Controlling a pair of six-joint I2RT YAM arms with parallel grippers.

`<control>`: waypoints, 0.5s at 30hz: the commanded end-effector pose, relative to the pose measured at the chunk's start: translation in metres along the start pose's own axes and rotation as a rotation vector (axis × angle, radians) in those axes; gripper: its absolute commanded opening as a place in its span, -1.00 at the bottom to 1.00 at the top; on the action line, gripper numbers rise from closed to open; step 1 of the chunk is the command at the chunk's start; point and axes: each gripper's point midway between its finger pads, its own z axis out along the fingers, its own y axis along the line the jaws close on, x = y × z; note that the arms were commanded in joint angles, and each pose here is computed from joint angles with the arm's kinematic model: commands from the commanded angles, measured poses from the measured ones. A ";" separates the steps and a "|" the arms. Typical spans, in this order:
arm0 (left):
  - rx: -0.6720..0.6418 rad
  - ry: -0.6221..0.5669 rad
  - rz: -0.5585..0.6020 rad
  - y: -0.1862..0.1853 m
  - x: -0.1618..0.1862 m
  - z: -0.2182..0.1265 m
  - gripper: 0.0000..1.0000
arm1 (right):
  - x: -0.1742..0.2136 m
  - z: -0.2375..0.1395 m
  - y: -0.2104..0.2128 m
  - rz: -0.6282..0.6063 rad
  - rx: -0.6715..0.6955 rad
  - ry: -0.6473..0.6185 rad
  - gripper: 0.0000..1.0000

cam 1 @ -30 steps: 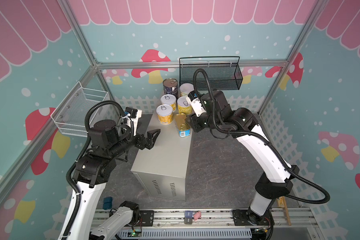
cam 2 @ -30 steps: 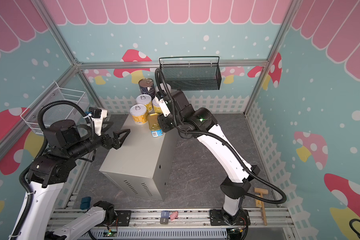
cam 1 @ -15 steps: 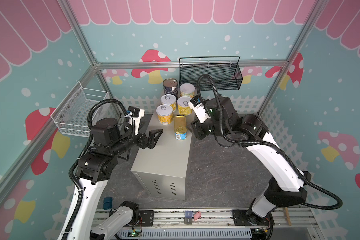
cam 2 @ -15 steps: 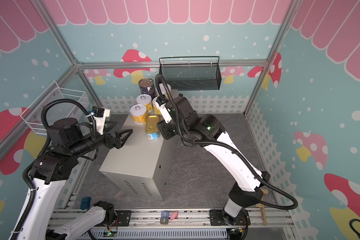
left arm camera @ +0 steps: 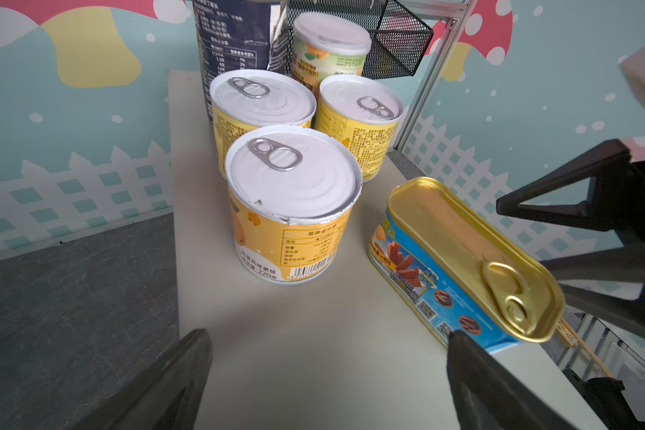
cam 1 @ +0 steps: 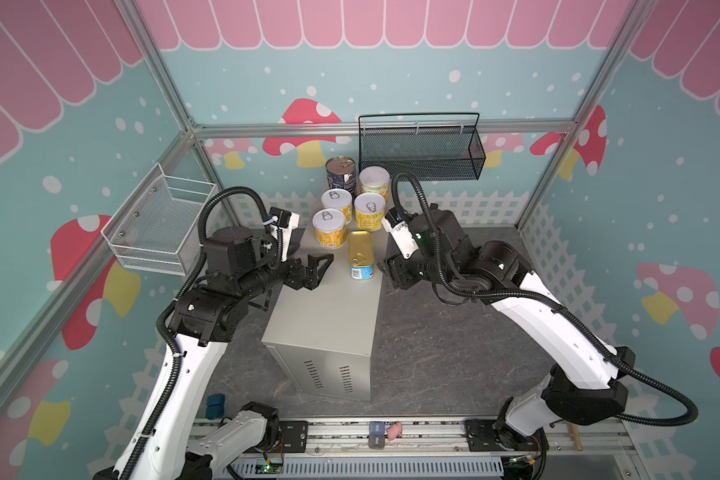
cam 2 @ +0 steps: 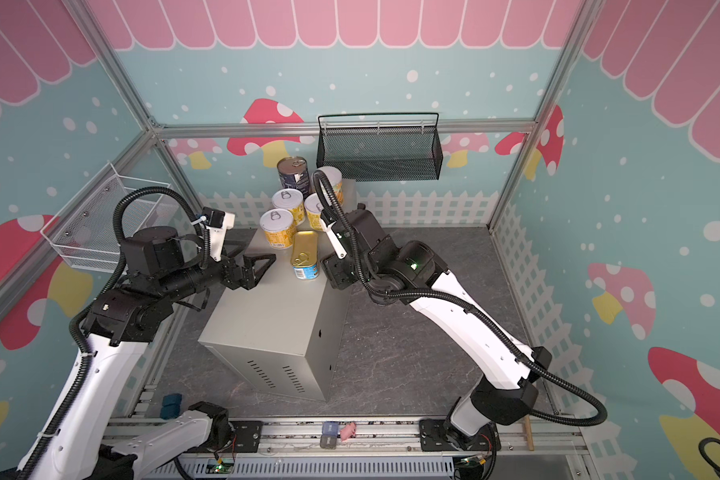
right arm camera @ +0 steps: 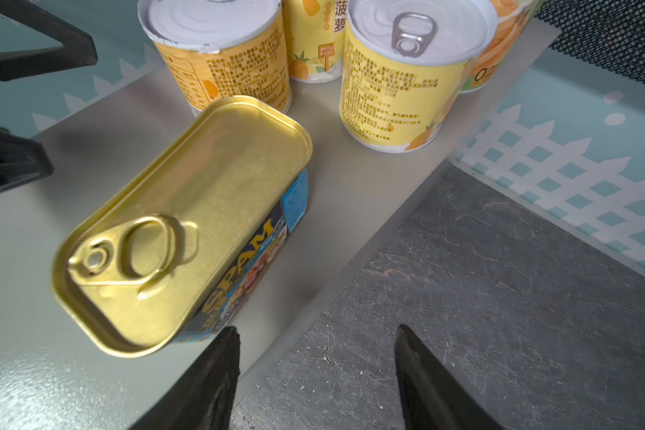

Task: Place and organize the canned foods onto the counter
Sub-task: 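Nudge the tin into line with the right gripper while the left gripper approaches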

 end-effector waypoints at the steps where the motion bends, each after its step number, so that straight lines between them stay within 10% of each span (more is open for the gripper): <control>1: -0.040 -0.035 0.014 -0.002 -0.010 -0.003 0.99 | -0.009 -0.005 0.004 -0.002 -0.029 -0.051 0.36; 15: -0.093 -0.006 0.010 -0.003 -0.003 0.023 0.99 | -0.011 -0.003 0.009 -0.040 -0.057 -0.083 0.38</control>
